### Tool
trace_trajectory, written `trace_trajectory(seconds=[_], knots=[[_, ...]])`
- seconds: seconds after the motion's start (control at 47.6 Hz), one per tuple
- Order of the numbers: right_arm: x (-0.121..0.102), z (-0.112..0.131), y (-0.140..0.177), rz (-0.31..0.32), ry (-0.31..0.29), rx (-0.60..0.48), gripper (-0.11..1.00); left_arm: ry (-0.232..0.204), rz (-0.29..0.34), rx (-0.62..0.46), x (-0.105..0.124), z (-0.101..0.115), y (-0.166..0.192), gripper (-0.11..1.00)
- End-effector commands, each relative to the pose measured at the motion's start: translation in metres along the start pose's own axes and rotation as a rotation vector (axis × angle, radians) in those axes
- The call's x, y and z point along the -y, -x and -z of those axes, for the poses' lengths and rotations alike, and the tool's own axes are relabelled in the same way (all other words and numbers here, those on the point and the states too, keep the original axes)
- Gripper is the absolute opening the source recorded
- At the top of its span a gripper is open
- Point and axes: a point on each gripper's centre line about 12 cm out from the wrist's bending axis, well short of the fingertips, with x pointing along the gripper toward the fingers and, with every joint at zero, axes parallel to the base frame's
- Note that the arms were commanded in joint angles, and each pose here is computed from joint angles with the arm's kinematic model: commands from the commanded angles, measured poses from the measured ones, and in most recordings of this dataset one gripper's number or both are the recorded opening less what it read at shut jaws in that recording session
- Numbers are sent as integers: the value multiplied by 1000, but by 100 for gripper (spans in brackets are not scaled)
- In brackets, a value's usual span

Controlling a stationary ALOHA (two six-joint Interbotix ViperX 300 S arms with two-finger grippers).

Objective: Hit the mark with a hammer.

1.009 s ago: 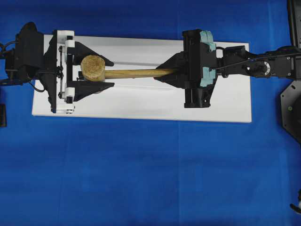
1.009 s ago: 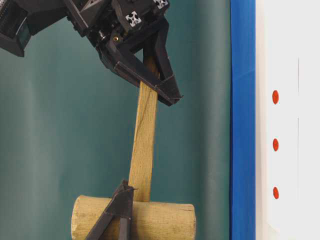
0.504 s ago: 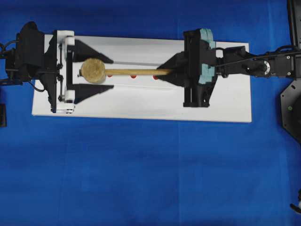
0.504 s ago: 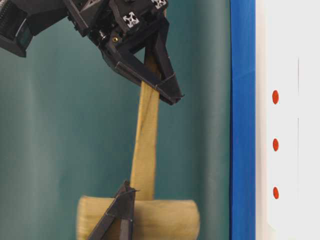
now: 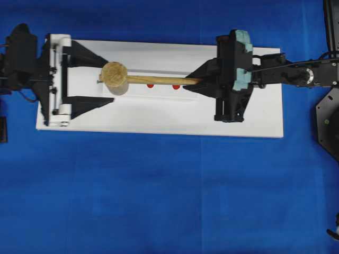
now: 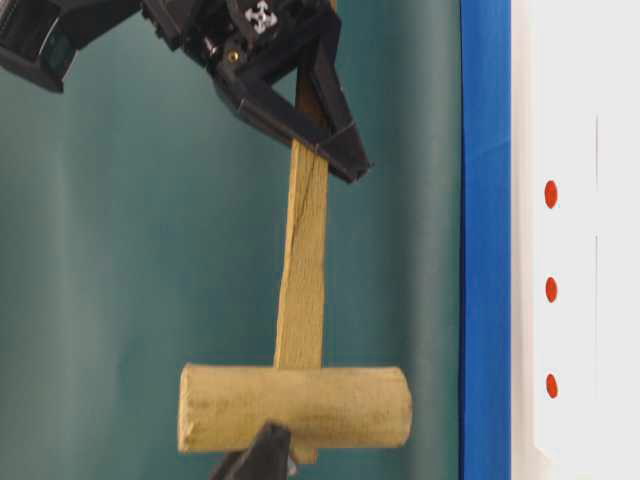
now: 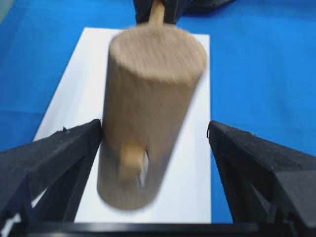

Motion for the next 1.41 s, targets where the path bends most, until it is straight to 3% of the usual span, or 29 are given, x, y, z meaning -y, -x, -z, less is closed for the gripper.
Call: trace_trajectory(seconds=[0.0,0.294,0.525,0.862,1.387], knots=[[1,-11,10,3,-16,41,2,0,-2,43,-1,-6,15,82],[-1,-6,9,-12,-30,23,2,-2,-1,87,0,-4,65,81],[0,-4,5,-6,-34,13,2,-2,0,92,0,-1,84,81],[26,-7,-10,106,-58,23,2,2,0,75,0,2,85,81],[29,-3,-15,111,-64,6,2,2,0,71,0,3,85,81]])
